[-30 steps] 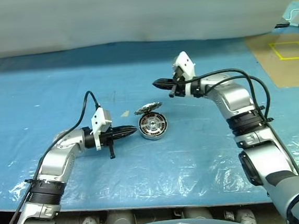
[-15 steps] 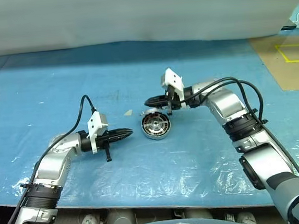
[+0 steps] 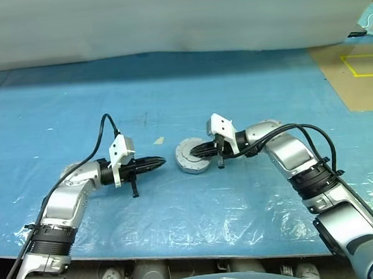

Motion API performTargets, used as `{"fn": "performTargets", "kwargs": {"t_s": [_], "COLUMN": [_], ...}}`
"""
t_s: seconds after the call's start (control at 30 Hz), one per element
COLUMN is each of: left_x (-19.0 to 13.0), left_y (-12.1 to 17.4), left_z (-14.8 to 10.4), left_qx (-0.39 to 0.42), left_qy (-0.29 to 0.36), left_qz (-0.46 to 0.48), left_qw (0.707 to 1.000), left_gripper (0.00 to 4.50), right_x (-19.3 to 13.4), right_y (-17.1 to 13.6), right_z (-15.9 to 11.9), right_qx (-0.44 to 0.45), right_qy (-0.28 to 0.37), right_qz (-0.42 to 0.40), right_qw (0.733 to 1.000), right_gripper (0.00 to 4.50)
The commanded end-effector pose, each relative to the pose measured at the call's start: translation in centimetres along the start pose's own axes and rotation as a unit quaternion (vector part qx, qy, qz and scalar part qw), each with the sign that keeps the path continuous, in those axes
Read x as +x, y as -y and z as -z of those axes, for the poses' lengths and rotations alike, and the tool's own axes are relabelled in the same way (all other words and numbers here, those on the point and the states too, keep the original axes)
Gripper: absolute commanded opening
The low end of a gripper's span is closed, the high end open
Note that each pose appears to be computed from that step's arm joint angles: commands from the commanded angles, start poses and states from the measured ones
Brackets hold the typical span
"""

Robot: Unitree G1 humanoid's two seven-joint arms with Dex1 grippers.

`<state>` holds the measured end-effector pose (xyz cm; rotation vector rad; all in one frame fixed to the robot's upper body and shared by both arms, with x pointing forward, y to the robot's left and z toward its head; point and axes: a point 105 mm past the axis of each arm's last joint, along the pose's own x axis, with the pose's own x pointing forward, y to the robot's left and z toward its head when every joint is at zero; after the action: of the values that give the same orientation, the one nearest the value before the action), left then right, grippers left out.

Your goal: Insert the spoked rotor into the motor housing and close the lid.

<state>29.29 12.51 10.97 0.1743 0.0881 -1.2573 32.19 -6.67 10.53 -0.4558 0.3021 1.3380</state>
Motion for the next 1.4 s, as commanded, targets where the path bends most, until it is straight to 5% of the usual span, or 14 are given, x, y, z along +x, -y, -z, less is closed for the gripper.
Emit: {"fn": "performTargets", "kwargs": {"t_s": [0.03, 0.47, 0.6, 0.93, 1.4], "left_x": [0.1, 0.3, 0.3, 0.2, -1.2], "left_y": [0.1, 0.4, 0.2, 0.1, -0.1], "left_z": [-0.9, -0.8, -0.9, -0.9, -0.1], "left_qx": [0.017, 0.016, 0.017, 0.019, -0.005], "left_qy": [0.007, 0.012, 0.016, 0.016, 0.012], "left_qz": [0.007, 0.008, 0.004, 0.001, -0.014], "left_qw": [1.000, 1.000, 1.000, 1.000, 1.000], "left_gripper": [0.00, 0.00, 0.00, 0.00, 0.00], "right_x": [-0.1, -3.2, -3.2, -1.5, 0.5], "right_y": [-0.7, 0.6, 1.2, 0.7, -0.5], "right_z": [2.0, -5.4, -4.3, -2.6, -0.9], "right_qx": [-0.014, 0.002, -0.003, -0.004, -0.034], "right_qy": [-0.035, 0.118, 0.093, 0.060, 0.024], "right_qz": [0.006, 0.077, 0.107, 0.095, 0.052], "right_qw": [0.999, 0.990, 0.990, 0.994, 0.998], "right_gripper": [0.05, 0.05, 0.87, 4.25, 4.25]}}
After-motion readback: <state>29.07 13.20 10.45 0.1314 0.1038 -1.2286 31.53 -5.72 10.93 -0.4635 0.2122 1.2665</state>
